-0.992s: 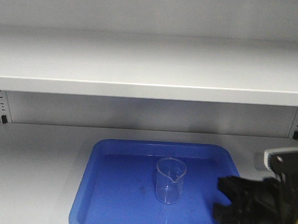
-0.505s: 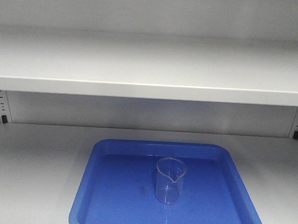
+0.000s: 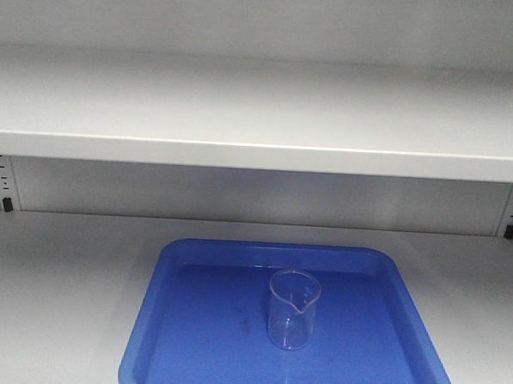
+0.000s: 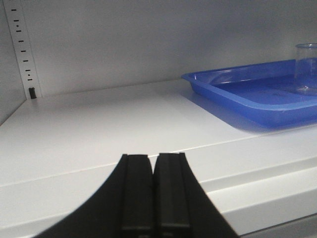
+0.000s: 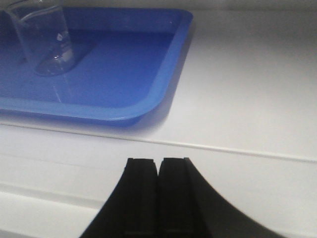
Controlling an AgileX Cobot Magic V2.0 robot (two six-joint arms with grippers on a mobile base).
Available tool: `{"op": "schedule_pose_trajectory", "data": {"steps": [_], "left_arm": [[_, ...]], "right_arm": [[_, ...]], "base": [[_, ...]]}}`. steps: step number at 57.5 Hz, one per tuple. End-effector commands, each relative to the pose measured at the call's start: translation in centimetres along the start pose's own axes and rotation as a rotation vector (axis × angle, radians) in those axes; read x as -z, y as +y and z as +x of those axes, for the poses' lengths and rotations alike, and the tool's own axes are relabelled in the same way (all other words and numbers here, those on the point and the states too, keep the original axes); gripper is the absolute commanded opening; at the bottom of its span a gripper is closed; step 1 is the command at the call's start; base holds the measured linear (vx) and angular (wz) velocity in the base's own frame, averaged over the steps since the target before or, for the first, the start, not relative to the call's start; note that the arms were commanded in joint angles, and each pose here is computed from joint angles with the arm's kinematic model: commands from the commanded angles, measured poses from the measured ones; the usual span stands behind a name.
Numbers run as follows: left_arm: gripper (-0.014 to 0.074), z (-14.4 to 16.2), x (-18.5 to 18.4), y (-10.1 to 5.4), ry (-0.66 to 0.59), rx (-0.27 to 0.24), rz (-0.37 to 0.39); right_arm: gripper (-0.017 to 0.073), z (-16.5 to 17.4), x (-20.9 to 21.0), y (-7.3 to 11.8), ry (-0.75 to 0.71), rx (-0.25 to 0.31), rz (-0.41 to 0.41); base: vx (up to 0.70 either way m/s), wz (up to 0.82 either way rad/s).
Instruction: Pick beaker and place in left cabinet
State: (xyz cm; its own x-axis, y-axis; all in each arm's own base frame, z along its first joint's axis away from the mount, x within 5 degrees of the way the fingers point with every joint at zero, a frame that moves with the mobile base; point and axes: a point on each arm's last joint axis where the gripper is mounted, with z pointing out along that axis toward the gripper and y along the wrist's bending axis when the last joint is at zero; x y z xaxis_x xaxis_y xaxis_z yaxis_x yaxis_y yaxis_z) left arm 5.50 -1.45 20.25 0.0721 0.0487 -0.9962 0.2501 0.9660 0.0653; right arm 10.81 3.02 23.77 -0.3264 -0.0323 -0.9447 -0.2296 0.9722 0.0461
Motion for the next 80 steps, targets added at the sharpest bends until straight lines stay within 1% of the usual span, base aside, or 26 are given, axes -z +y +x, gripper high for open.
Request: {"op": "schedule_pose_trajectory", "data": {"steps": [1, 3, 4, 5, 8, 12, 13, 18, 21, 25, 30, 35, 37, 46, 80], "left_arm": [[0.0001, -0.3, 0.1, 0.0, -0.085, 0.011, -0.004], [0.0001, -0.3, 0.1, 0.0, -0.085, 0.011, -0.004], [0.0001, -0.3, 0.1, 0.0, -0.085, 0.011, -0.004], [0.0001, -0.3, 0.1, 0.0, -0.085, 0.011, -0.004], [0.0001, -0.3, 0.1, 0.0, -0.085, 0.011, -0.004], [0.0001, -0.3, 0.1, 0.0, -0.085, 0.011, -0.004], [0.0001, -0.3, 0.1, 0.0, -0.085, 0.011, -0.004], [0.0001, -0.3, 0.1, 0.0, -0.085, 0.011, -0.004], [0.0001, -0.3, 0.1, 0.0, -0.085, 0.011, -0.004], [0.0001, -0.3, 0.1, 0.0, -0.085, 0.011, -0.004], [0.0001, -0.3, 0.1, 0.0, -0.085, 0.011, -0.004], [0.0001, -0.3, 0.1, 0.0, -0.085, 0.011, -0.004], [0.0001, -0.3, 0.1, 0.0, -0.085, 0.011, -0.004], [0.0001, -0.3, 0.1, 0.0, -0.086, 0.011, -0.004], [0.0001, -0.3, 0.1, 0.0, -0.086, 0.011, -0.004]], "right_arm": [[-0.0006, -0.9, 0.6, 0.1, -0.028, -0.140, -0.017], [-0.0006, -0.9, 0.9, 0.0, -0.033, -0.148, -0.010], [-0.0006, -0.8, 1.0, -0.1, -0.034, -0.134, -0.005], [-0.0006, -0.8, 1.2, -0.1, -0.036, -0.149, -0.003], [-0.0006, -0.8, 1.6, -0.4, -0.061, -0.146, 0.015], [-0.0006, -0.6, 2.1, -0.8, -0.104, -0.118, 0.046], [-0.0006, -0.5, 2.1, -0.9, -0.113, -0.102, 0.055], [-0.0006, 0.5, 2.4, -1.4, -0.149, -0.118, 0.109], [-0.0006, 1.2, 2.6, -1.7, -0.178, -0.143, 0.144], [-0.0006, 2.0, 3.0, -1.9, -0.228, -0.148, 0.165], [-0.0006, 3.3, 3.6, -1.8, -0.322, -0.122, 0.169], [-0.0006, 4.7, 3.9, -1.7, -0.379, -0.044, 0.174], [-0.0006, 5.2, 4.0, -1.7, -0.398, -0.027, 0.176], [-0.0006, 5.6, 4.1, -1.7, -0.355, 0.006, 0.191], [-0.0006, 5.6, 4.1, -1.7, -0.358, 0.006, 0.192]], "base": [[0.00, 0.00], [0.00, 0.00], [0.00, 0.00], [0.00, 0.00], [0.00, 0.00], [0.00, 0.00], [0.00, 0.00], [0.00, 0.00], [0.00, 0.00], [0.00, 0.00], [0.00, 0.00], [0.00, 0.00], [0.00, 0.00], [0.00, 0.00], [0.00, 0.00]]}}
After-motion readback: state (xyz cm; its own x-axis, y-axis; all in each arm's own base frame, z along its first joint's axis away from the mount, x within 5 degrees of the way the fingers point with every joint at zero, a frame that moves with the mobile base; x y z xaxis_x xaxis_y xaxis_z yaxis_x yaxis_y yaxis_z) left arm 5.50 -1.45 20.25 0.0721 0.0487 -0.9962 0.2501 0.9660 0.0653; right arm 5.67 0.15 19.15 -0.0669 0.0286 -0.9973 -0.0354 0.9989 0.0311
